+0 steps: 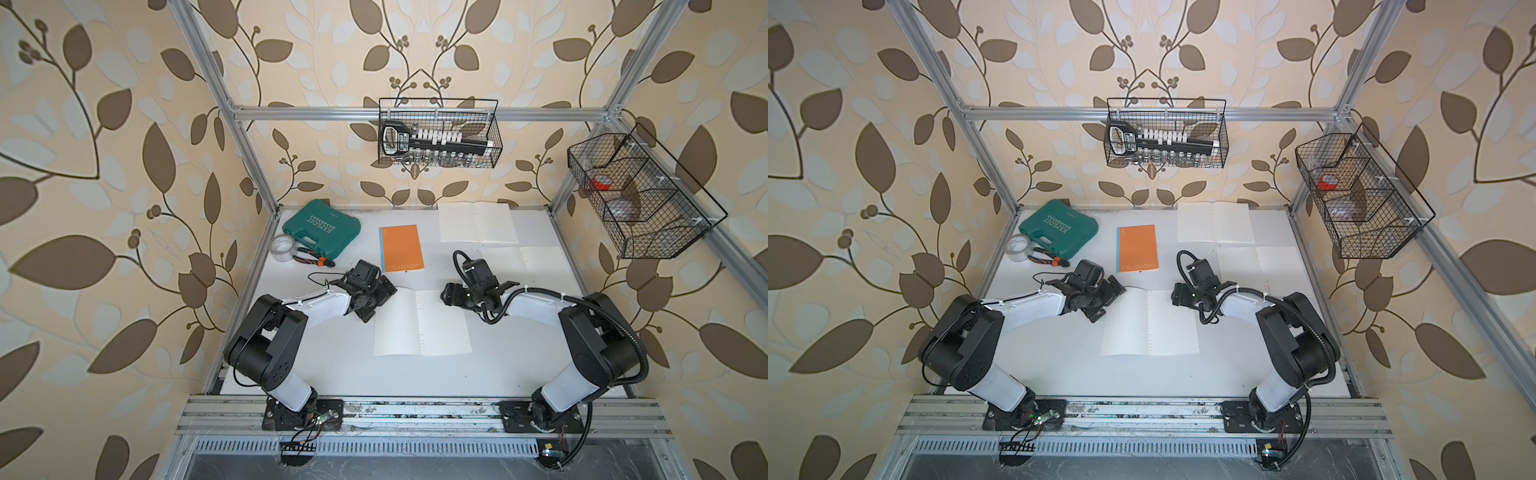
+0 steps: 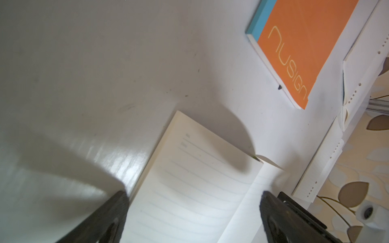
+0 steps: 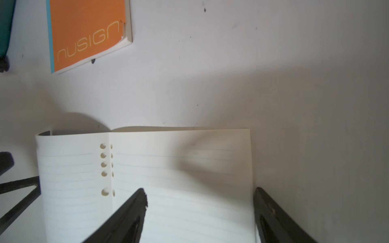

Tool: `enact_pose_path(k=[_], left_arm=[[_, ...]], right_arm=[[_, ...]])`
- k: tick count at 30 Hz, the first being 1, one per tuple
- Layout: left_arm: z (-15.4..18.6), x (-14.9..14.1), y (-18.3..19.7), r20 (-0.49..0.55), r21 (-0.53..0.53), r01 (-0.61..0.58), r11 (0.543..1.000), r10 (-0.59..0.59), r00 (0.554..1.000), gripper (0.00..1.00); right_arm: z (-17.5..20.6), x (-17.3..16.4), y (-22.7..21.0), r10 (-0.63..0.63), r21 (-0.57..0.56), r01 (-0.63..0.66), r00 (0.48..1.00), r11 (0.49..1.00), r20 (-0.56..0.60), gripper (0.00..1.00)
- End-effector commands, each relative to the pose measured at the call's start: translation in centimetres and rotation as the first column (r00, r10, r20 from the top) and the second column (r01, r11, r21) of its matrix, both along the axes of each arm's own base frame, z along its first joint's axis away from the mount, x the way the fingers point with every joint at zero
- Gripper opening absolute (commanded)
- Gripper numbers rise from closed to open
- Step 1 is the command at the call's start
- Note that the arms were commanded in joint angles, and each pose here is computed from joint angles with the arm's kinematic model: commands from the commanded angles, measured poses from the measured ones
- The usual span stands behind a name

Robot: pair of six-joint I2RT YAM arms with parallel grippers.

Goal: Close the notebook
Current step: Move the notebook to the center of the board, then close the notebook at the center of the board.

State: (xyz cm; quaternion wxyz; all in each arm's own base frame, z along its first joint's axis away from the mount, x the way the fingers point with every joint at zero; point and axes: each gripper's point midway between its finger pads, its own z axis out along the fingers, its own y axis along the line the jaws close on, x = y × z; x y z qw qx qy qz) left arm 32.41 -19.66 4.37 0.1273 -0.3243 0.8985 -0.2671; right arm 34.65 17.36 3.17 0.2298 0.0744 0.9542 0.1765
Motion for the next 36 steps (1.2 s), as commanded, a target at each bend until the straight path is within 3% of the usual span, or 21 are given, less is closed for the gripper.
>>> enact_pose_path(k=[1,8,18,36], left_arm=[[-1.4,0.0,-0.6,-0.035,0.027,0.031,0.999,-0.03,0.999,0.99],[-1.2,2.3,-2.7,0.012,-0.021,0.077,0.997,-0.076,0.997,0.99],[0.3,3.2,-5.0,0.133,-0.128,0.149,0.98,-0.132,0.982,0.99],[7.9,3.7,-7.4,0.31,-0.193,0.222,0.956,-0.155,0.938,0.99]], right_arm=[[-1.9,-0.4,-0.1,0.029,-0.009,-0.03,0.996,1.0,-0.087,0.8],[-2.7,0.7,-0.2,0.022,0.014,-0.021,0.995,1.0,-0.093,0.8],[-3.3,-0.5,0.9,0.033,0.108,-0.02,0.993,0.994,-0.116,0.8],[-3.5,-1.6,1.7,-0.007,0.223,0.037,0.991,0.974,-0.134,0.8]])
